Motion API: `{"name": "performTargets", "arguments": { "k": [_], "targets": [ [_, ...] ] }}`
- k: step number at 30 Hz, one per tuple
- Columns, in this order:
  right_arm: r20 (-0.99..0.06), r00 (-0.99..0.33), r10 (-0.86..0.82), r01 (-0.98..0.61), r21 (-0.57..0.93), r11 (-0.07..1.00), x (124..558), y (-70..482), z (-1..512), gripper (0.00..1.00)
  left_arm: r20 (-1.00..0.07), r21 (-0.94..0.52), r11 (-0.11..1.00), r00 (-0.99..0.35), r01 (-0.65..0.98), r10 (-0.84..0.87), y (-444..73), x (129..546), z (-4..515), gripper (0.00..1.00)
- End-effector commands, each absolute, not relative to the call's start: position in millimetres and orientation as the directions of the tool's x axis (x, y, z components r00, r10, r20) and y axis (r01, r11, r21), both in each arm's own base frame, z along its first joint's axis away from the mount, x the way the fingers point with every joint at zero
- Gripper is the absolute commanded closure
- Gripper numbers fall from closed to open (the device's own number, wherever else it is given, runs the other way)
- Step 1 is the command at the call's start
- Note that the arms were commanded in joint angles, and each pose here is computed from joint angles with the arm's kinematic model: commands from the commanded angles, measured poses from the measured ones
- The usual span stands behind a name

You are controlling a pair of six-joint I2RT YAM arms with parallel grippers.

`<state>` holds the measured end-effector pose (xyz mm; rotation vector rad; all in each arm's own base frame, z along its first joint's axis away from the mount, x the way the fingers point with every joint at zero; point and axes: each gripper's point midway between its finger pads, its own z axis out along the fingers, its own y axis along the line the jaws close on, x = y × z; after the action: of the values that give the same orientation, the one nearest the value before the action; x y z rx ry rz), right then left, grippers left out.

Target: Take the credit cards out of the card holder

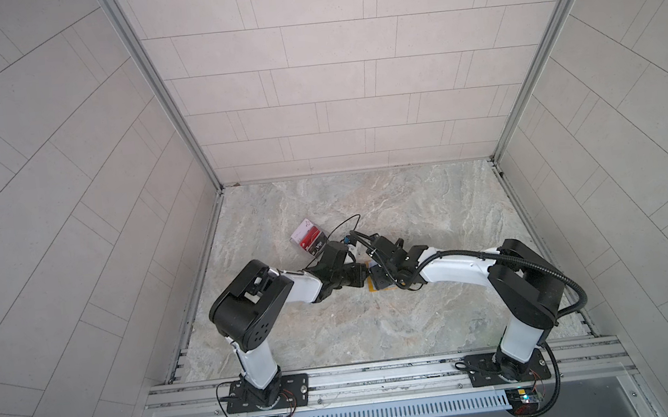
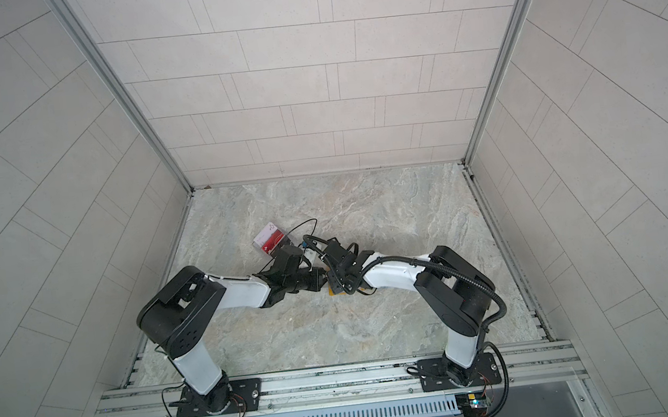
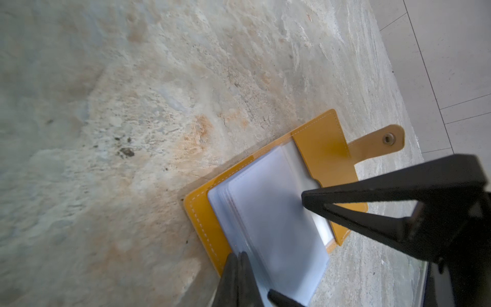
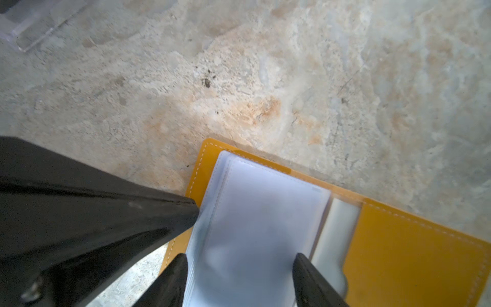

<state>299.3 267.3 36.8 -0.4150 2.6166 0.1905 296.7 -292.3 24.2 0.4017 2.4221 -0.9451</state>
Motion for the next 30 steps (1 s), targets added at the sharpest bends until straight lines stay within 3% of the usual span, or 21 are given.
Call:
{"name": "performTargets", "arguments": {
  "k": [1, 10, 22, 30],
  "targets": [
    [-0.457, -0.843, -0.283, -0.312, -0.013, 0.95, 297, 257, 29, 0.35, -0.54, -0.537, 0.73, -0.837, 0.423, 0.088, -287, 293, 14, 1.0],
    [-0.437, -0.848, -0.3, -0.298, -0.076, 0.952, 295, 248, 21, 0.38, -0.529, -0.538, 0.736, -0.844, 0.412, 0.086, -282, 286, 6, 1.0],
    [-0.458, -0.839, -0.294, -0.281, -0.098, 0.955, 298, 242, 34, 0.53, -0.525, -0.535, 0.741, -0.847, 0.405, 0.083, -280, 285, 2, 1.0],
    [-0.468, -0.83, -0.304, -0.277, -0.126, 0.952, 301, 237, 42, 0.56, -0.527, -0.54, 0.738, -0.846, 0.405, 0.08, -281, 286, 2, 1.0]
  ]
}}
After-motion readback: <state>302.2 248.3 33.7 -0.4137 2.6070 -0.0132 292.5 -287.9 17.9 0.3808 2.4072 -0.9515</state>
